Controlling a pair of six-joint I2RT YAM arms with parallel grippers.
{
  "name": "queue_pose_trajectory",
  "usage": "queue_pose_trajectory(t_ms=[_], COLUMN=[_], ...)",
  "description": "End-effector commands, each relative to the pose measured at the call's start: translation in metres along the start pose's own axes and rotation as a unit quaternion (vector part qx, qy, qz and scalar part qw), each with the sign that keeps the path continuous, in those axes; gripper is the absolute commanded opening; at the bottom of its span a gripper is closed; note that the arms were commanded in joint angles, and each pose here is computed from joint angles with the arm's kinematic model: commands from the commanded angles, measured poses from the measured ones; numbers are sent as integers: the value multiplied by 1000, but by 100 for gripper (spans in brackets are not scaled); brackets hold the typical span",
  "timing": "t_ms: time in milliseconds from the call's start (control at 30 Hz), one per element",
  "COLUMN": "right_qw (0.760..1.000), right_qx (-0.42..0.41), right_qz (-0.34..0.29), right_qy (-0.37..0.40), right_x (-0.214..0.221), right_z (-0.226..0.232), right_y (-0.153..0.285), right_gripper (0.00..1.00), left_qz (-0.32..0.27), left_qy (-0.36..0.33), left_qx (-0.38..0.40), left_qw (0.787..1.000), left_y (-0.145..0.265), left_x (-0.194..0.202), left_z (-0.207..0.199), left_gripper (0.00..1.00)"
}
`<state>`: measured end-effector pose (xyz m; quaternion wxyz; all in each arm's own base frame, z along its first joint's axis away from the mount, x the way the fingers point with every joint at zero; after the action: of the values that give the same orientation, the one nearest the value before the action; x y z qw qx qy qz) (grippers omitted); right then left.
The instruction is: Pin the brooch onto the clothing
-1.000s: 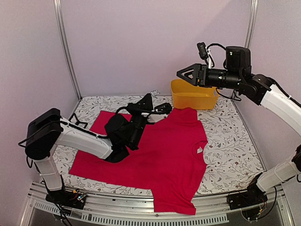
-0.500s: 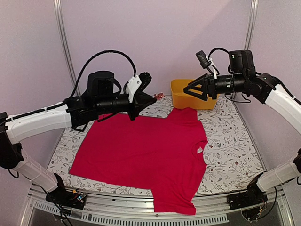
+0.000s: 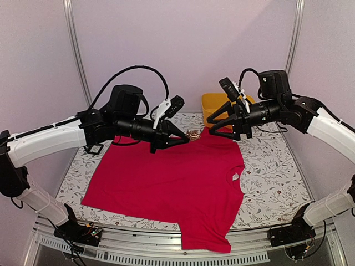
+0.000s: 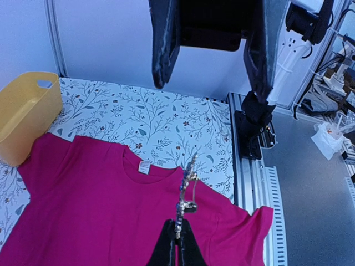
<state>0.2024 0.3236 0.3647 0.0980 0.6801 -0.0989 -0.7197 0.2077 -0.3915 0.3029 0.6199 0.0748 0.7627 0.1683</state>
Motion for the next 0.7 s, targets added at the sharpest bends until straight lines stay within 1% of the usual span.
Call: queue_pose_trajectory(t_ms=[0,100,300,433,567,633,667], right_qw=[999,999,999,1000,1000,1000,1000], right_qx=[2,5,-2,-7,-11,-12,-14], right_qz=[-18,-18,-10,-3,3,7,12], right_qy=[51,46,30,25,16,16,13], right_x=[-5,-4,5,14,18,21,24], right_z=[7,3,-6,-9,-12,-12,-12], right_y=[-8,-12,-25,-35,-42,-42,-43], right_gripper=[51,48,37,36,25,25,28], left_qz=[12,18,33,36,37,37,38], left_qy=[16,14,12,11,9,7,7], left_qx=[25,20,18,20,20,18,17], left_qw=[999,1000,999,999,999,999,999], left_y=[-2,-4,-9,-11,-10,-10,-10], left_x=[1,3,8,11,12,12,13], left_z=[-7,-4,0,0,0,0,0], left_gripper=[0,0,0,0,0,0,0])
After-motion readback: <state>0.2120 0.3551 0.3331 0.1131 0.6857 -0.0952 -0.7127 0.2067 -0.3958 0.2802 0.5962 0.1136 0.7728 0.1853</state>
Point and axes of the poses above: each gripper's point midway between its finger pads, its own y axis back along the fingers, its own z axis along the line the jaws close on, x = y × z, the point moved 1 cm from there along y, back along the fingers, and after that the axes turned 3 degrees about y, right-handed, at the moved point
